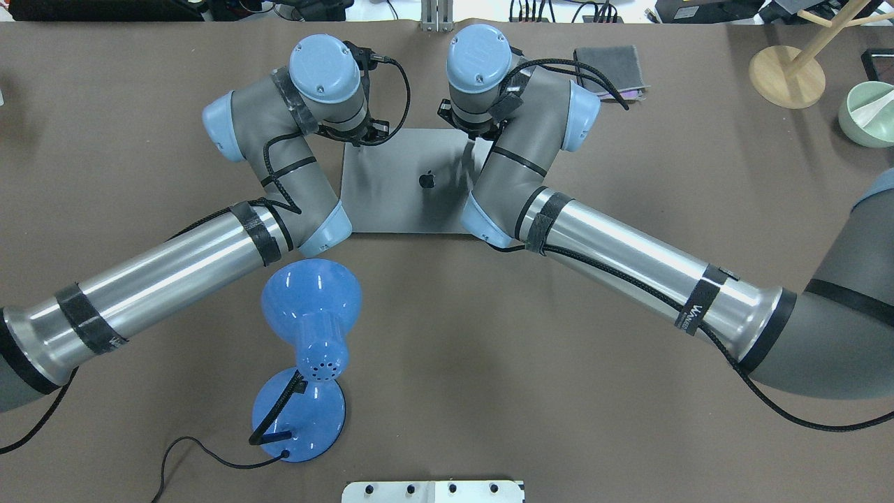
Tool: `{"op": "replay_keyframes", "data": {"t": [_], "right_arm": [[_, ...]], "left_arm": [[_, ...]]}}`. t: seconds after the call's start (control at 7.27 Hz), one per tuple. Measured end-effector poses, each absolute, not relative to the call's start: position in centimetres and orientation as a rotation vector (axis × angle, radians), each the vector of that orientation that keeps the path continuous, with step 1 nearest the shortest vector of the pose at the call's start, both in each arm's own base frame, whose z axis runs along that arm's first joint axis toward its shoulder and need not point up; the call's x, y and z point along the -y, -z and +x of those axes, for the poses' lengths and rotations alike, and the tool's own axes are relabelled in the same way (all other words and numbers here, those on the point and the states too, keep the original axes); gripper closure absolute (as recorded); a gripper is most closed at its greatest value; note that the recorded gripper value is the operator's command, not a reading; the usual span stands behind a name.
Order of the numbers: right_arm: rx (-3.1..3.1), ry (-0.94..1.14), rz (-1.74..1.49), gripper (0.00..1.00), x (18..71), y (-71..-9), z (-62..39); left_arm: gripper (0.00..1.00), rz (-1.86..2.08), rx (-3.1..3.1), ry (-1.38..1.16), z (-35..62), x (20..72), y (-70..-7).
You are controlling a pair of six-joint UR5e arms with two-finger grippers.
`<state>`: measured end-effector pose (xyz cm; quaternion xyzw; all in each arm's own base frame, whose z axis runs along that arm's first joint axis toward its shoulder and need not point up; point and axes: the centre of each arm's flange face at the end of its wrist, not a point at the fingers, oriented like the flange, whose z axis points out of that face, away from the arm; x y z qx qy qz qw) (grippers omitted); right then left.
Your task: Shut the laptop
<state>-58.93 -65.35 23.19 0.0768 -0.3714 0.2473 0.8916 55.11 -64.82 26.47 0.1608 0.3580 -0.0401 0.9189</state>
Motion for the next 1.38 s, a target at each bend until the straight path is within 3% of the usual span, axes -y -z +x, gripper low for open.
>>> {"op": "replay_keyframes", "data": {"t": [0.14, 0.28, 0.55, 0.96, 1.38], "right_arm": [[0.779, -0.515, 0.164, 0.67, 65.5, -22.7, -58.6], [0.797, -0.515, 0.165, 0.01, 65.8, -21.9, -57.7], [0.837, -0.503, 0.154, 0.0, 65.6, -20.9, -54.6], [0.865, -0.359, 0.142, 0.0, 61.0, -22.6, -41.5], [0.849, -0.201, 0.149, 0.0, 54.6, -28.9, -25.5]], "left_arm": [[0.65, 0.335, -0.743, 0.083, 54.9, 64.8, -26.0], [0.02, 0.348, -0.763, 0.085, 54.2, 64.8, -24.8], [0.02, 0.362, -0.825, 0.079, 52.0, 64.1, -22.0], [0.02, 0.252, -0.893, 0.034, 43.0, 60.3, -20.0], [0.02, 0.242, -0.819, -0.083, 29.2, 55.3, -19.3]]}}
